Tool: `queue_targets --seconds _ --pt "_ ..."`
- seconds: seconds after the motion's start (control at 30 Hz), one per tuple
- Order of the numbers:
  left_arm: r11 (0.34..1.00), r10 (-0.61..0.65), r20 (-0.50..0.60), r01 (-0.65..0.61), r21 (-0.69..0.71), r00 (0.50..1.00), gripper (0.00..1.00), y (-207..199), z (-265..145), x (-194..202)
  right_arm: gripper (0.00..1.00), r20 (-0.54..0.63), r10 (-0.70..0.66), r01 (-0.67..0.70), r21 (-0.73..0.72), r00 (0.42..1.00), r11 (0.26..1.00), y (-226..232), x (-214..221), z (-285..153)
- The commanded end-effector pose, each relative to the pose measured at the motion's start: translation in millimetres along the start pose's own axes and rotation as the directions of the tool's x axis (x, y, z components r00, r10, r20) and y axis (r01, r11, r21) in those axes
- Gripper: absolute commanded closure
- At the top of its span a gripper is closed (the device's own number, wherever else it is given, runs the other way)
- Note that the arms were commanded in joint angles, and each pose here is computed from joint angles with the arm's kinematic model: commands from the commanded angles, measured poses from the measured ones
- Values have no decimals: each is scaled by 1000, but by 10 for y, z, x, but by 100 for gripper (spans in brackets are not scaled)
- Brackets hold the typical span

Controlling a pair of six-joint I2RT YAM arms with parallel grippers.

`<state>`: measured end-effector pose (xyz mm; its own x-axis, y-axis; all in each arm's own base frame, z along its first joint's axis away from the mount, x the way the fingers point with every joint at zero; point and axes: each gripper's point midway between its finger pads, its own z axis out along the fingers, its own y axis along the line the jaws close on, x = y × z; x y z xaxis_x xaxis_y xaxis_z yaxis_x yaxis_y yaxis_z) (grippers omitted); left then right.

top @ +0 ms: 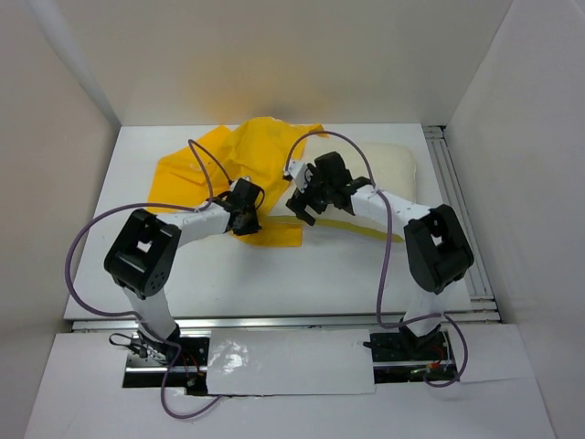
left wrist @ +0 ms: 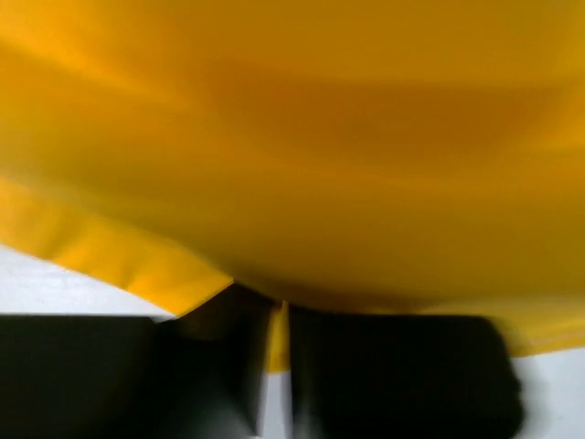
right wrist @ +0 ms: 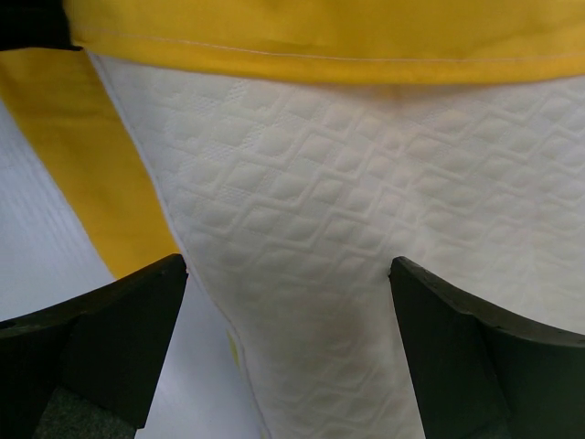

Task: Put the pillow into the pillowcase

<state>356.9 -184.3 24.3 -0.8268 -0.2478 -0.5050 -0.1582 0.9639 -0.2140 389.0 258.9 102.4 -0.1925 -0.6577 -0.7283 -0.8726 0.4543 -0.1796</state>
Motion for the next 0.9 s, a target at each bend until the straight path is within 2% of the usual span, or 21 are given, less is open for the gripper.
queue_targets --seconds 0.0,0.07,0.1,0.13,0.17,0.2,0.23,0.27,0.3,0.37,0.4,0.47,0.63,0.73,0.77,0.8,0.87 --pt "999 44 7 -44 -18 999 86 -41 53 4 1 -32 14 -11 87 999 996 -191 95 108" --pt "999 45 -8 -46 -13 999 100 -31 58 52 1 -20 36 -33 126 999 991 -238 144 175" --pt "999 52 -6 -52 -6 999 100 -51 20 77 1 14 30 -32 150 999 988 -264 82 239" --pt "999 53 -16 -53 0 998 100 -39 5 117 5 36 50 -55 176 998 983 -315 32 238" --pt "999 48 -1 -48 25 999 100 -91 -72 62 14 48 64 -72 180 997 981 -326 30 287" --pt "998 59 1 -59 35 998 100 -118 -119 103 27 88 64 -79 179 994 981 -315 -62 344" --pt "996 70 5 -70 64 998 100 -208 -186 116 80 145 110 -134 169 983 976 -277 -229 360" --pt "992 72 28 -74 106 997 100 -315 -321 65 98 176 124 -155 177 977 972 -266 -350 364" --pt "986 99 30 -102 132 995 100 -429 -412 134 100 237 123 -178 223 964 958 -337 -565 297" --pt "972 126 38 -131 193 991 100 -646 -600 152 100 343 165 -246 208 925 947 -195 -931 221" --pt "959 154 52 -162 231 987 100 -807 -745 204 100 425 169 -288 234 889 929 -255 -1197 70" --pt "938 180 66 -191 289 982 100 -1034 -951 218 100 505 241 -377 185 828 907 -184 -1521 -41" --pt "839 288 95 -299 455 953 100 -1583 -1548 548 100 614 339 -532 157 713 832 -201 -1902 -201" --pt "799 334 86 -331 502 938 100 -1688 -1750 745 100 644 375 -584 139 667 800 -296 -1975 -272" --pt "782 340 75 -326 531 937 100 -1730 -1828 809 100 665 411 -622 103 624 777 -368 -2002 -340" --pt "757 351 54 -318 571 935 100 -1786 -1909 972 100 659 443 -591 4 609 807 -239 -2082 -358" --pt "753 353 50 -315 578 934 100 -1802 -1916 1027 100 638 462 -593 -9 617 805 -227 -1990 -341"
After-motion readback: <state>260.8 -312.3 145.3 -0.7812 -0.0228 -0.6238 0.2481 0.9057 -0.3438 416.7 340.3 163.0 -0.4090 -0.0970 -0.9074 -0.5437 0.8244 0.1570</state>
